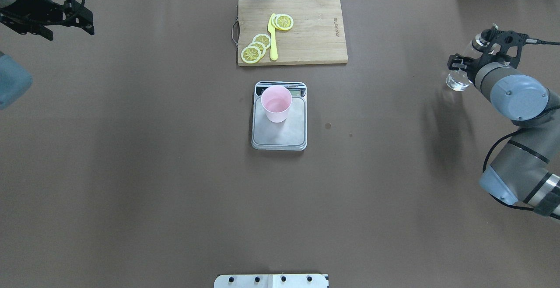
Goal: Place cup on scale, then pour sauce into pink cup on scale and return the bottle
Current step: 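Lower the glass bottle onto the table beside the right arm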
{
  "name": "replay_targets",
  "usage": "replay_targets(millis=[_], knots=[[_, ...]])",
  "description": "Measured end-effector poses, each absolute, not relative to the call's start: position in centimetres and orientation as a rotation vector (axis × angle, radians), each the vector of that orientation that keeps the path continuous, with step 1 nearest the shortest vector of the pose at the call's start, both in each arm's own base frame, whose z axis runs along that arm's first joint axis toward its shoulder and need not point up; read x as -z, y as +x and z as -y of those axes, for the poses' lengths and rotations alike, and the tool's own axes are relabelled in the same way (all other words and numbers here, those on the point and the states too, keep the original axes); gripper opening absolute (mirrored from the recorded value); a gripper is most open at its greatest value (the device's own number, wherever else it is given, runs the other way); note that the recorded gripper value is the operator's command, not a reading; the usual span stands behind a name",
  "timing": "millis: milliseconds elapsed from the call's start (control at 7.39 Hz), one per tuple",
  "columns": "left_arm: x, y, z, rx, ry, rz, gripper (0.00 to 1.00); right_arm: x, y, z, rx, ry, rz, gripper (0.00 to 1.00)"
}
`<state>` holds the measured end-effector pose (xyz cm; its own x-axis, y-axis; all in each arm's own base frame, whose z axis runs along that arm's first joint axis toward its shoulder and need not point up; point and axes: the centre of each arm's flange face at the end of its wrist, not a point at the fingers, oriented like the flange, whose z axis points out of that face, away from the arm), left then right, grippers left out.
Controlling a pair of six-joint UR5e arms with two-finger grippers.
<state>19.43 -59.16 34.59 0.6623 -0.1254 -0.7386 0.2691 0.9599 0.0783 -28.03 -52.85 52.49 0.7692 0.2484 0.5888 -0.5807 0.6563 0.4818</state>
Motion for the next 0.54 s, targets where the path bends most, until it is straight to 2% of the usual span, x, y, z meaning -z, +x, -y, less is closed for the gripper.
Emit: replay_targets(millis=[541], knots=[[-34.71,19.30,58.90,0.225,0.187,-0.818,0.99,-53.04,-28.39,52.60,-0.484,0.720,0.487,0.00]])
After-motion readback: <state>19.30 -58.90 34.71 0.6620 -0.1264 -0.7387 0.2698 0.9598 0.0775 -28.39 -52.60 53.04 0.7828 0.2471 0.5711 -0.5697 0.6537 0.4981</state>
